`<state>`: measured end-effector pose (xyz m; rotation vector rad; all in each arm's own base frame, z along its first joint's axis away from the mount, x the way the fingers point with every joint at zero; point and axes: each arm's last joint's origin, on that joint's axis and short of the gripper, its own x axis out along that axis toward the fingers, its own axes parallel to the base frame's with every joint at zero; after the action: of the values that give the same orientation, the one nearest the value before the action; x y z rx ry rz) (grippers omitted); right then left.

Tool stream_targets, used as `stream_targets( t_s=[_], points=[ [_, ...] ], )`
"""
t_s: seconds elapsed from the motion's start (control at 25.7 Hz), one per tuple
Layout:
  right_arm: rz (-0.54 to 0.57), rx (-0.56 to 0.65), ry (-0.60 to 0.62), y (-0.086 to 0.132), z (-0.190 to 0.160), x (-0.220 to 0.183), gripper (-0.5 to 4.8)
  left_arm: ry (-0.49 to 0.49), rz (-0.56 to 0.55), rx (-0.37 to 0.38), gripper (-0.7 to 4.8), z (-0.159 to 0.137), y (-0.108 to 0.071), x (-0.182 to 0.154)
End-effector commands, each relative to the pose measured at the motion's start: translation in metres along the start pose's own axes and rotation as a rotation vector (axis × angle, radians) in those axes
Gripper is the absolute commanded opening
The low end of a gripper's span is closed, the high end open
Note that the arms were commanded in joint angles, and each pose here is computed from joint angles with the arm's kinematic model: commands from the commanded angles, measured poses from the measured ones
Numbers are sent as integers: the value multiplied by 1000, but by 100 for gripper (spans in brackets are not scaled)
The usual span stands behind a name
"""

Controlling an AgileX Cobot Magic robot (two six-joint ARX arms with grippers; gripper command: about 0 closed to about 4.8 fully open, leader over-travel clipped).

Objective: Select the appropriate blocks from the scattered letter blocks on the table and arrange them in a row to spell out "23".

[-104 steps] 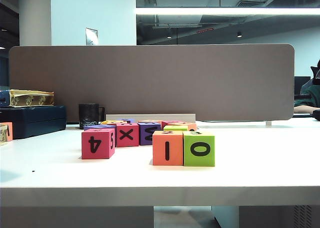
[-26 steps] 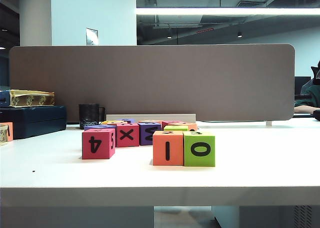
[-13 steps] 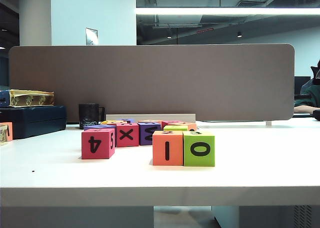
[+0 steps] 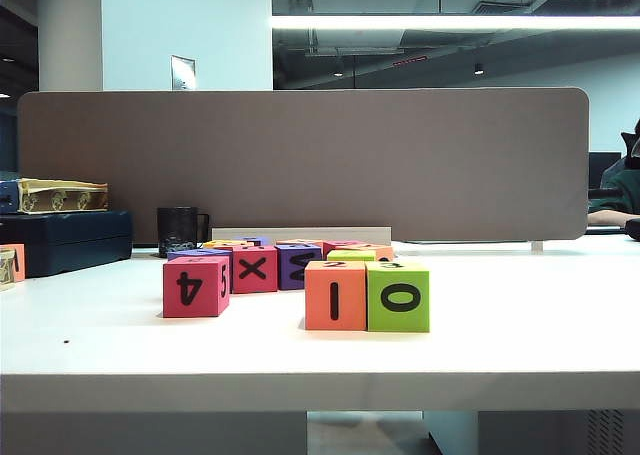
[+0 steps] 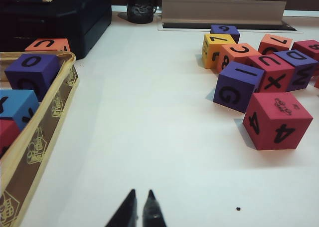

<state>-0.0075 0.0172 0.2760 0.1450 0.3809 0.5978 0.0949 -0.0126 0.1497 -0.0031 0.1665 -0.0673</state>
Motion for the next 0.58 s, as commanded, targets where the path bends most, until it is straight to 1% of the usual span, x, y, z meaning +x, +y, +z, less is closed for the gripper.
stream_targets(
  t_s=[0.04, 0.12, 0.19, 0.31, 0.35, 0.39, 0.43, 0.47, 0.58],
  points=[
    [-3, -13, -20, 1, 1, -1, -1, 2, -3, -3, 21, 0, 0, 0],
    [-1, -18, -46, 1, 4, -1, -1, 2, -3, -3, 21, 0, 0, 0],
    [2, -53, -118, 2, 12, -2, -1, 2, -3, -3, 21, 0, 0, 0],
    [10, -191, -317, 6, 34, -7, -1, 2, -3, -3, 21, 0, 0, 0],
    [8, -228, -365, 7, 39, -9, -1, 2, -3, -3, 21, 0, 0, 0],
    [-15, -276, -433, 8, 45, -11, -1, 2, -3, -3, 21, 0, 0, 0],
    [-49, -289, -467, 8, 48, -13, -1, 2, -3, -3, 21, 0, 0, 0],
    [-138, -280, -498, 6, 50, -14, -1, 2, -3, -3, 21, 0, 0, 0],
    [-305, -226, -511, -5, 47, -7, -1, 2, -3, -3, 21, 0, 0, 0]
  ],
)
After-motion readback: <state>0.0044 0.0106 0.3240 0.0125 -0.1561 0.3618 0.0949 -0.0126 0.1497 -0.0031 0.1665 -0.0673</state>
